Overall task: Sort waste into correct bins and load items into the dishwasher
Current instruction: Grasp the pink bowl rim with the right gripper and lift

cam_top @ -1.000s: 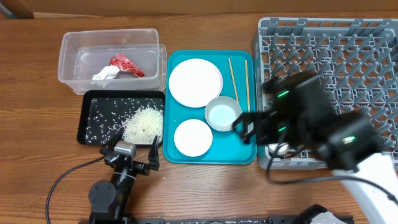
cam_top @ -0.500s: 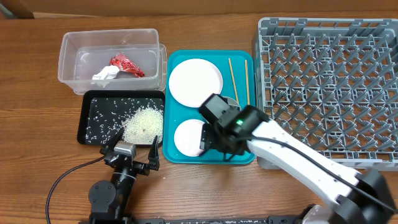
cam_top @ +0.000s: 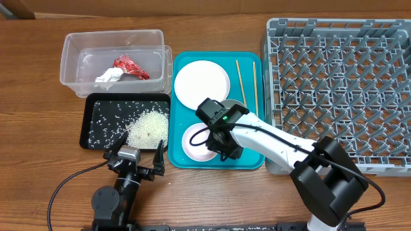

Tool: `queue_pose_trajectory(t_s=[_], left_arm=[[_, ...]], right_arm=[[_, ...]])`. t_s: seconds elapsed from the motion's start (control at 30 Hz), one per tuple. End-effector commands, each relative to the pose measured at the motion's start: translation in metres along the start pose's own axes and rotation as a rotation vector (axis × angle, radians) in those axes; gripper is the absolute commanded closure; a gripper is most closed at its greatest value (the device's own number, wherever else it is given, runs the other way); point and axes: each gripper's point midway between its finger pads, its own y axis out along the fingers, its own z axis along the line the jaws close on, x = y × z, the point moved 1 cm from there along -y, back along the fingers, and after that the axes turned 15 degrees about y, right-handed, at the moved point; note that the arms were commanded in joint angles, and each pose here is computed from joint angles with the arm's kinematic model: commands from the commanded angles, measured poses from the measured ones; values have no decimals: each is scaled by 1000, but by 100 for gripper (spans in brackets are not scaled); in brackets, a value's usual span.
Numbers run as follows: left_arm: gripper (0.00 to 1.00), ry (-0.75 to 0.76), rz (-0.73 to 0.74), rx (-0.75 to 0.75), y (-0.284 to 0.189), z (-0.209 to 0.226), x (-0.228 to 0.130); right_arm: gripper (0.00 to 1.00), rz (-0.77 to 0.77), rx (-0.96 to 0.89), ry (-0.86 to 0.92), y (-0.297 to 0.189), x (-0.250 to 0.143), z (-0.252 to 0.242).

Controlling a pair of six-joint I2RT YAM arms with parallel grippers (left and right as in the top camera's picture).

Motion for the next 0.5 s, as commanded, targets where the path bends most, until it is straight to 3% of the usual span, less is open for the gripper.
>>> queue_pose_trajectory(t_s=[0.0,0.07,0.23,0.47], left_arm=[[0,16,-8,-4,0,-1,-1],[0,16,-8,-4,0,-1,-1],[0,16,-8,-4,0,-1,-1],[0,16,-8,-4,0,-1,-1]], right_arm=[[80,-4,10,-2,-3,1,1],[96,-6,14,-42,-5,1,1],[96,-63,62,-114,-29,10,7],[96,-259,239,-233,-114,29,14]])
